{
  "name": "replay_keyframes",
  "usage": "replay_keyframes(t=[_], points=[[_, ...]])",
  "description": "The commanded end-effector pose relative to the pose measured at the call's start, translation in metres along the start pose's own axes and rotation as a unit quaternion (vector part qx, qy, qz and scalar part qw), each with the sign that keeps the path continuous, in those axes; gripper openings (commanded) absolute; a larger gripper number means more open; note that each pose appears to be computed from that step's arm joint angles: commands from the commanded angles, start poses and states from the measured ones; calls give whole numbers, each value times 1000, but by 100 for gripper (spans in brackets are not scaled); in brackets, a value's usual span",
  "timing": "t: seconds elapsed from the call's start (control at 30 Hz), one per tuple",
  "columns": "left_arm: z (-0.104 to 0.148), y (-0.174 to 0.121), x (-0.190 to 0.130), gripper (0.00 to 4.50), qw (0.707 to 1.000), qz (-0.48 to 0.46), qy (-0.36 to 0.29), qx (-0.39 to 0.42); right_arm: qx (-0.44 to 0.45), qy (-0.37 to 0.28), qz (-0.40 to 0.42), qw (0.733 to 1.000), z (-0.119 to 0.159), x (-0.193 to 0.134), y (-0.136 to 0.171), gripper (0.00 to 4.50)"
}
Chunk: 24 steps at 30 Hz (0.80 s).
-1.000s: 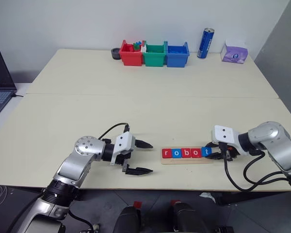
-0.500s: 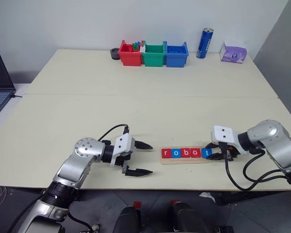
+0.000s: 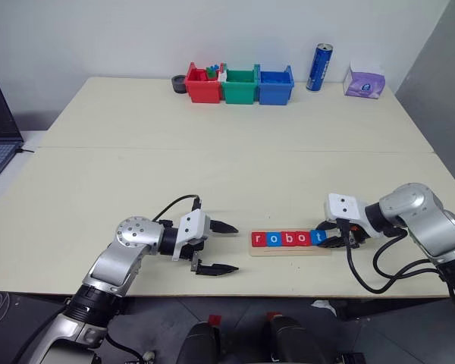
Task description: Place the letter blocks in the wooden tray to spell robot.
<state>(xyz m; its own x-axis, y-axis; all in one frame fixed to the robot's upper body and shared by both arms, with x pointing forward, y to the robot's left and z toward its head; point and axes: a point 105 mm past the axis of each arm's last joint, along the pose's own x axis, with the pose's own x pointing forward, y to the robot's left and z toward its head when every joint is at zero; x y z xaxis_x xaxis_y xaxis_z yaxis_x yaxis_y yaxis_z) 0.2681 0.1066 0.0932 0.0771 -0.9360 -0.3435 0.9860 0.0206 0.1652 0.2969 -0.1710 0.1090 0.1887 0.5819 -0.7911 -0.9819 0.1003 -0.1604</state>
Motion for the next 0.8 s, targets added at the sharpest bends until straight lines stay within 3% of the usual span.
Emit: replay_keyframes(t=[0.03,0.23,0.37,0.53,0.63,0.8], points=[[6,1,-3,450,1000,6,-6,15,-17,-5,-11,1000,9,-8,-6,244],[8,1,-2,450,1000,5,-6,15,-22,-14,-29,999,15,-16,-13,444],[8,1,-3,450,1000,7,-5,15,-13,-34,-67,997,20,-32,-15,448],[8,0,-3,450,1000,9,-6,13,38,-51,-123,990,3,-40,-7,448],[8,-1,-3,450,1000,6,-6,11,57,-44,-132,989,-10,-38,3,387],[8,0,-1,450,1000,-2,-5,13,67,-40,-138,987,-16,-33,8,218]])
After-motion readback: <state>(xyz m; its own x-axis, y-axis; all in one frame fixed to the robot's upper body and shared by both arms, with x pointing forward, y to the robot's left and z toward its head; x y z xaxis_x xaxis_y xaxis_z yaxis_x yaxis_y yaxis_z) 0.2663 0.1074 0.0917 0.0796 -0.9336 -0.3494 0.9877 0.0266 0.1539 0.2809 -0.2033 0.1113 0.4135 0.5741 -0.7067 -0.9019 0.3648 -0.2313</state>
